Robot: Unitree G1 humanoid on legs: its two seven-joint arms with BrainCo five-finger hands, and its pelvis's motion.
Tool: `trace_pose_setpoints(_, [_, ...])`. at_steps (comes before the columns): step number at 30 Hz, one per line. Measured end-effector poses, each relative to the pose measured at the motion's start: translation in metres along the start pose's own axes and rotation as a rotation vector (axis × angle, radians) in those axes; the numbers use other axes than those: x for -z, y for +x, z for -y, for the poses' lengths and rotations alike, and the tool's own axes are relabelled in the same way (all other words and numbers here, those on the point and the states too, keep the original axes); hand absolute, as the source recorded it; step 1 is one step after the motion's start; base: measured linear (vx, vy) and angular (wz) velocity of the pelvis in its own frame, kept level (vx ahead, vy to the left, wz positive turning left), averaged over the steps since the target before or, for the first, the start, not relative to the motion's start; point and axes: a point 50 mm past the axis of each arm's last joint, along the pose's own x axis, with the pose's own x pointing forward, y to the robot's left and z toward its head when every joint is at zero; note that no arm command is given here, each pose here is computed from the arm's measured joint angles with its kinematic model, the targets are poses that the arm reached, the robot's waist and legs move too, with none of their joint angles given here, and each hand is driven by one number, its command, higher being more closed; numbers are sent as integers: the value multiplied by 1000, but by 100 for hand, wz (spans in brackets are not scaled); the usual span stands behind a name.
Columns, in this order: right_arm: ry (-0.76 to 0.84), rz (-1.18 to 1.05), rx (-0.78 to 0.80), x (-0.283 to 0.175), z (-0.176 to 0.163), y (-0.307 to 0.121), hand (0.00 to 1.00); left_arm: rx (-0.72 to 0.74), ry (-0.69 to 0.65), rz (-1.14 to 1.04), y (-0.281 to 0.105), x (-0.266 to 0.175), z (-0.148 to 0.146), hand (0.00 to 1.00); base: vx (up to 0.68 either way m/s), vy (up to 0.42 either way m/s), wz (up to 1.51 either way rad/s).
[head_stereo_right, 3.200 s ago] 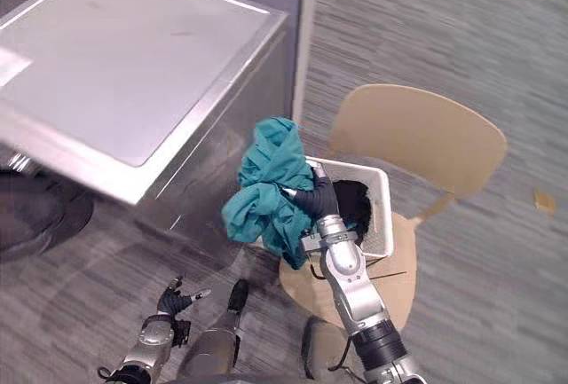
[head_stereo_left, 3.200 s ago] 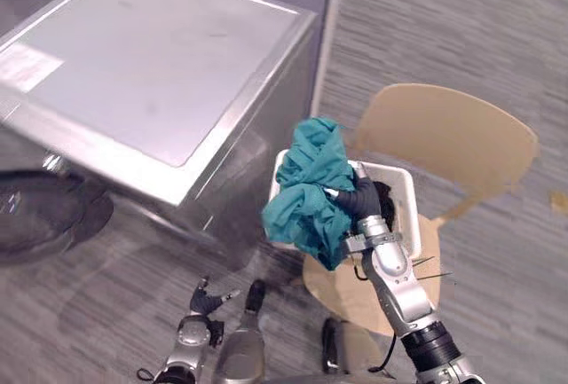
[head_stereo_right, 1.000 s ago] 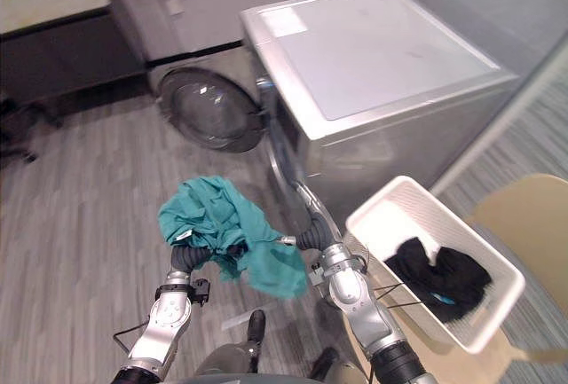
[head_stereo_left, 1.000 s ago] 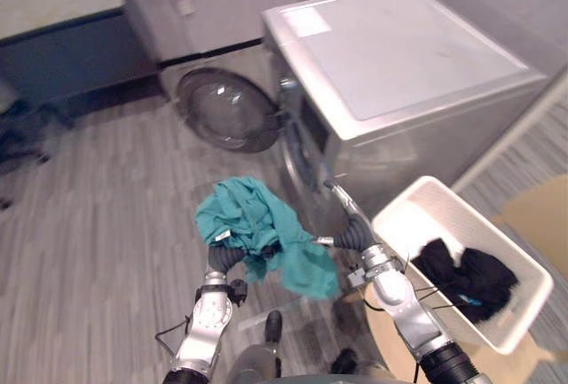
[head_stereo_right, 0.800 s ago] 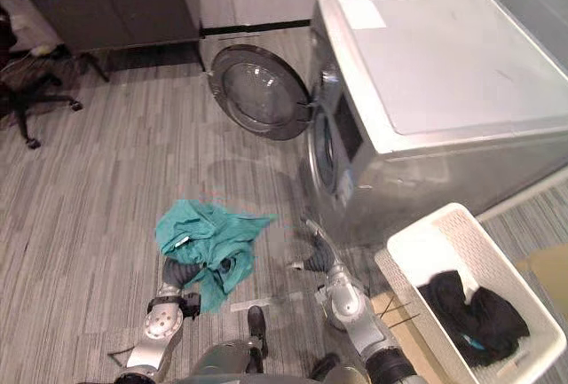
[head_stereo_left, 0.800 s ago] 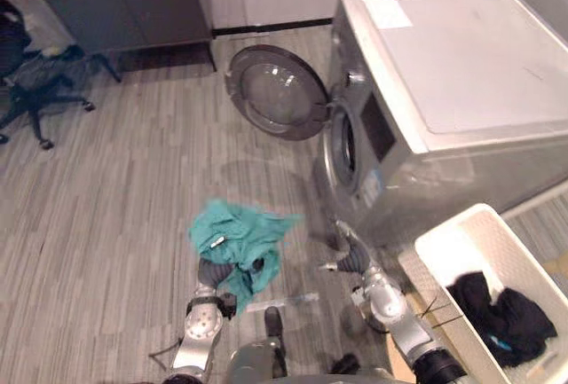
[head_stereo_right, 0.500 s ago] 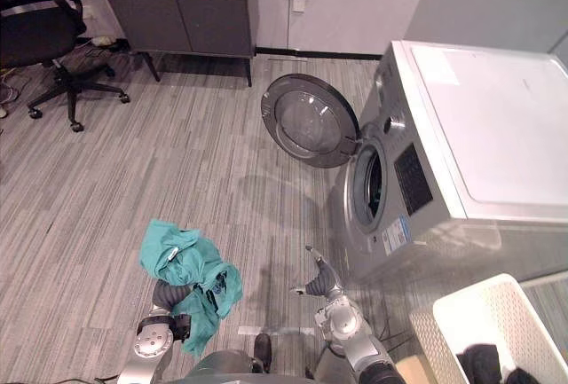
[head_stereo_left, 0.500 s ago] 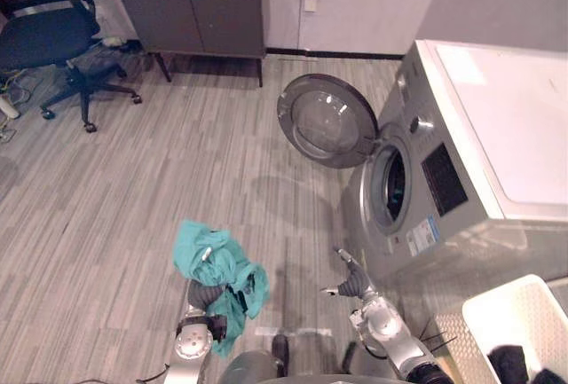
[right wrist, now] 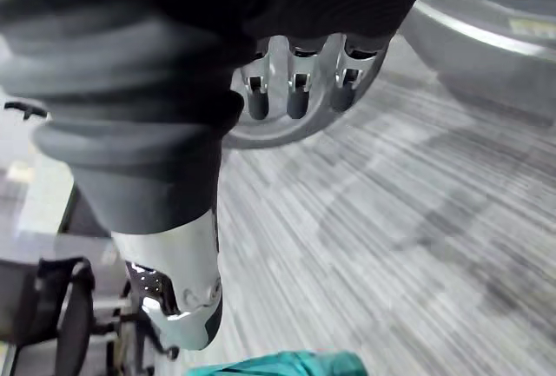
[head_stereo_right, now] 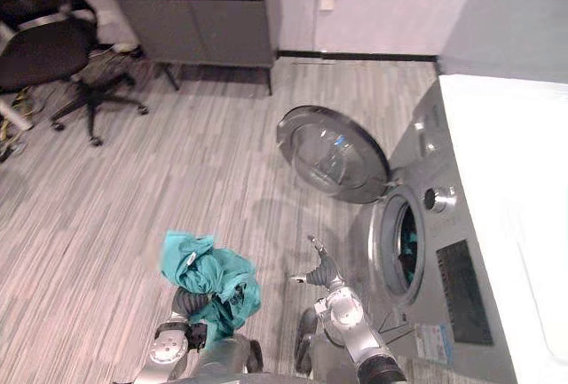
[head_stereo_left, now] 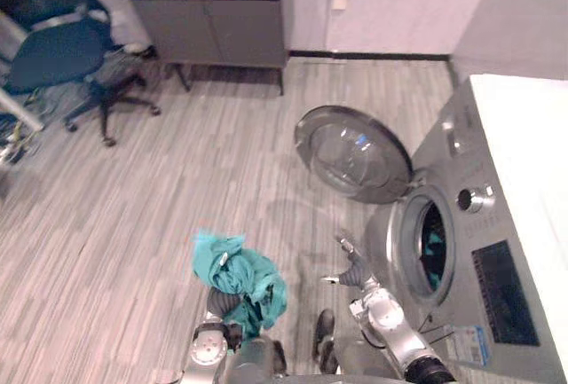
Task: Pick up the laundry basket with both hands and put the clothes into the washing machine.
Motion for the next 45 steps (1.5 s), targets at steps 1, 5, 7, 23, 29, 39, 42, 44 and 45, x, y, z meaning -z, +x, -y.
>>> trace_pose_setpoints(1, [2, -9, 8, 2, 2, 0, 0, 7, -7, 9, 3, -4, 4, 100, 414, 49, -115])
trace_pose_setpoints(5, [-5, -16, 30, 1, 6, 5, 0, 63, 12, 41, 13, -16, 18, 100, 285, 173, -128])
trace_pose_setpoints(7, [-27, -36, 24, 8, 5, 1, 0, 90, 9, 50, 16, -21, 26, 100, 213, 298, -133])
trace_pose_setpoints(23, [-135, -209, -83, 43, -15, -7, 0, 70, 66, 145, 28, -45, 5, 100, 79, 179, -138])
trace_pose_setpoints(29, [-133, -322, -19, 72, 5, -25, 0, 85, 34, 117, 23, -39, 15, 100, 86, -114, -43])
trace_pose_setpoints(39, [-34, -390, 110, 83, 26, -28, 0, 131, 118, 169, 29, -52, 20, 100, 80, 148, -48])
trace_pose_setpoints(42, [15, -312, 168, 59, 38, -5, 0, 123, 125, 258, 37, -77, 18, 100, -60, 137, -12])
trace_pose_setpoints(44, [44, -250, 210, 40, 46, 9, 0, 104, 98, 319, 42, -97, 17, 100, -155, 76, -18])
trace_pose_setpoints(45, [64, -202, 232, 28, 50, 15, 0, 86, 72, 359, 44, -110, 16, 100, -127, 35, -23])
